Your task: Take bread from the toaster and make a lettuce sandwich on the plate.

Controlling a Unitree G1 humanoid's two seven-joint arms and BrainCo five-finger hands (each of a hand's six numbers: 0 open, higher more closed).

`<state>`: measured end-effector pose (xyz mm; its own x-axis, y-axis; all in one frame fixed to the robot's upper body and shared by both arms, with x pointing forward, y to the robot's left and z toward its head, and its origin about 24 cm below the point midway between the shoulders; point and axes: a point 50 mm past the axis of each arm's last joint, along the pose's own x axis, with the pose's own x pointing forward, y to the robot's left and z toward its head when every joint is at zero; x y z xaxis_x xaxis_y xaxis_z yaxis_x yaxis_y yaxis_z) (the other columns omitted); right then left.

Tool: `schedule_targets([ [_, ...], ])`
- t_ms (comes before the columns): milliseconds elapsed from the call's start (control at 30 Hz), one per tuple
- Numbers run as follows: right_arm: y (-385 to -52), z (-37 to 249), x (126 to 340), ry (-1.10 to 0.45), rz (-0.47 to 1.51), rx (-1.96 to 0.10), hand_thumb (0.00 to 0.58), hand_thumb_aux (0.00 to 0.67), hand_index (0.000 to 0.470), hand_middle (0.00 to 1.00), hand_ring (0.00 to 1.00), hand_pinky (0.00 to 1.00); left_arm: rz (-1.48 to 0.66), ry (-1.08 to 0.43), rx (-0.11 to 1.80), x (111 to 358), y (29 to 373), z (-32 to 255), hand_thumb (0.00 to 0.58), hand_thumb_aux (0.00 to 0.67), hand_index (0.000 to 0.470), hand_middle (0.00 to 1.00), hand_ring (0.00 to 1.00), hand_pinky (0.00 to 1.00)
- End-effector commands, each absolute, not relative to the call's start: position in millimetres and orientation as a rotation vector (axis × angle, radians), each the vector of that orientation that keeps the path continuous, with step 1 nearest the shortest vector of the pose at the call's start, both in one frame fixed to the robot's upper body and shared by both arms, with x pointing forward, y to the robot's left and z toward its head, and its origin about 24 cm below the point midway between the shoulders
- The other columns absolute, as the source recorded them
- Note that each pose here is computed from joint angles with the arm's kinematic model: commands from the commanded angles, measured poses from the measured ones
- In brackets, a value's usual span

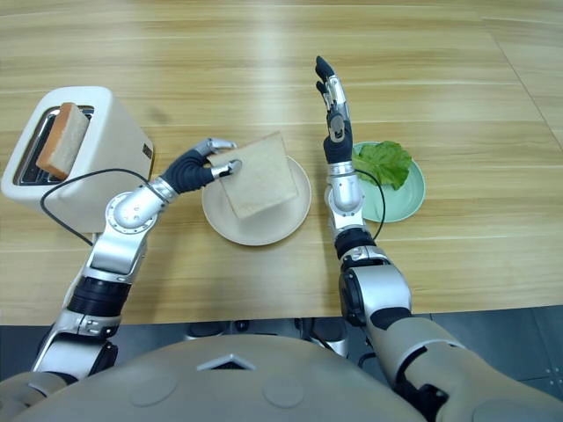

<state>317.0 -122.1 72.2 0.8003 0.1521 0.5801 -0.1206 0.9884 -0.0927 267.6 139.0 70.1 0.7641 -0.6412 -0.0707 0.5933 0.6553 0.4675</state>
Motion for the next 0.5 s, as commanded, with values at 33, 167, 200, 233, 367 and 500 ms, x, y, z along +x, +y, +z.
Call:
schedule_targets([
  [33,-124.4,72.2,318.3,-0.62,0.136,-0.053,0.0,0.0,0.0,0.0,0.0,0.0,-0.738,-0.023,0.545,275.5,138.1,50.3,0.58,0.67,0.46,1.0,1.0,1.0],
  [167,-122.7,72.0,318.2,-0.62,0.145,-0.06,0.0,0.0,0.0,0.0,0.0,0.0,-0.765,0.006,0.588,279.1,137.1,40.1,0.58,0.67,0.46,1.0,1.0,1.0],
  [200,-122.5,71.9,318.2,-0.619,0.145,-0.061,0.0,0.0,0.0,0.0,0.0,0.0,-0.77,0.009,0.615,280.5,137.5,38.4,0.58,0.67,0.46,1.0,1.0,1.0],
  [233,-122.4,71.9,318.1,-0.619,0.146,-0.062,0.0,0.0,0.0,0.0,0.0,0.0,-0.771,0.009,0.633,282.1,138.3,37.8,0.58,0.67,0.46,1.0,1.0,1.0],
  [367,-122.0,71.7,318.2,-0.618,0.147,-0.062,0.0,0.0,0.0,0.0,0.0,0.0,-0.804,-0.007,0.693,288.0,139.9,42.0,0.58,0.67,0.46,1.0,1.0,1.0],
  [500,-121.4,71.5,318.2,-0.616,0.149,-0.063,0.0,0.0,0.0,0.0,0.0,0.0,-0.85,-0.014,0.708,291.0,138.7,46.4,0.58,0.67,0.46,1.0,1.0,1.0],
])
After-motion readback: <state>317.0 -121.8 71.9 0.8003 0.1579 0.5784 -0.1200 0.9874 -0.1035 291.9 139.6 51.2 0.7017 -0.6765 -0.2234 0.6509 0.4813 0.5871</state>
